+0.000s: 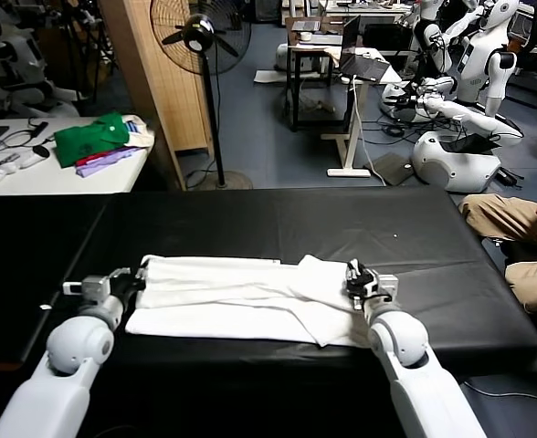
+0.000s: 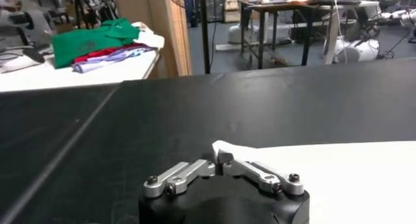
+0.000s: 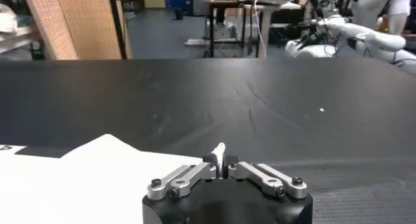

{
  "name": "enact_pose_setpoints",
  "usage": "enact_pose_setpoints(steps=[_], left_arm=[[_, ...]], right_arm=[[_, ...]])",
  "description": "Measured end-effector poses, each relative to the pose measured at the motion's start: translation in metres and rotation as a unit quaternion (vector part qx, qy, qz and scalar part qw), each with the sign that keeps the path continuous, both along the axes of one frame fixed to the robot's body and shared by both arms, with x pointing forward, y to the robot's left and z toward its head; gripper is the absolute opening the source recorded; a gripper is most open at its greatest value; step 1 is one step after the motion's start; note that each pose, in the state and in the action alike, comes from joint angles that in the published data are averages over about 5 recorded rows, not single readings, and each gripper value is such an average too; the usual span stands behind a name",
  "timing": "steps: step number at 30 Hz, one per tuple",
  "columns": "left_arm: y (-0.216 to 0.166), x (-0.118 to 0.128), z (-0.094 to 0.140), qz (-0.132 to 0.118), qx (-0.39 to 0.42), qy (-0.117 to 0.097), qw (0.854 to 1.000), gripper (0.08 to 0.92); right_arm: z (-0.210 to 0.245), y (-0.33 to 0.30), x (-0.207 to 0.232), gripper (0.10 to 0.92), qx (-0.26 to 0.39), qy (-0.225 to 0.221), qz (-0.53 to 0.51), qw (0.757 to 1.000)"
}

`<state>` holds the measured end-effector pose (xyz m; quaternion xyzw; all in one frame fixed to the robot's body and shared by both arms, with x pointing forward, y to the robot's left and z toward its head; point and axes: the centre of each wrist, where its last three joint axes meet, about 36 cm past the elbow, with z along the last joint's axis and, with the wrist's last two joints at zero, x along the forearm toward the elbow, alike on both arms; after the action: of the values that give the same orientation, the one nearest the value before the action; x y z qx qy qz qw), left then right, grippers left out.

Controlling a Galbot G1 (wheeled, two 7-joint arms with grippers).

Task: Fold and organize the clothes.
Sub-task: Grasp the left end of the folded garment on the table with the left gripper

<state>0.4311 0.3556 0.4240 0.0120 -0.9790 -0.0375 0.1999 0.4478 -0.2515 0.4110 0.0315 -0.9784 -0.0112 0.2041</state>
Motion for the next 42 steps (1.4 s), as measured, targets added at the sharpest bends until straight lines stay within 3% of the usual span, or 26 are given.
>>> enact_pose_setpoints(steps=[3,7,14,26,29,39,42], left_arm=[[0.004,-0.003,0.005,0.001,-0.005,-0.001,1.000,0.634],[0.008,-0.010,0.010,0.003,-0.026,0.001,1.000,0.777],[0.010,-0.028,0.006,0.009,-0.076,0.017,0.997,0.798],[0.001,-0.058,-0.035,0.019,-0.095,0.041,0.994,0.795],[-0.002,-0.059,-0.038,0.020,-0.092,0.040,0.995,0.738],[-0.014,-0.063,-0.036,-0.008,-0.064,0.032,0.997,0.232],[-0.013,-0.060,-0.033,-0.014,-0.072,0.034,0.997,0.150]], right_arm=[[0.013,-0.010,-0.008,0.739,0.002,-0.011,0.003,1.000],[0.028,-0.017,-0.020,0.793,0.005,-0.025,0.007,1.000],[0.036,-0.015,-0.031,0.798,0.008,-0.035,0.016,0.999],[0.052,-0.013,-0.038,0.798,0.010,-0.051,0.028,0.998],[0.053,-0.012,-0.039,0.798,0.010,-0.053,0.029,0.998],[0.053,-0.006,-0.038,0.798,0.013,-0.057,0.033,0.998],[0.054,-0.005,-0.039,0.798,0.011,-0.058,0.033,0.998]])
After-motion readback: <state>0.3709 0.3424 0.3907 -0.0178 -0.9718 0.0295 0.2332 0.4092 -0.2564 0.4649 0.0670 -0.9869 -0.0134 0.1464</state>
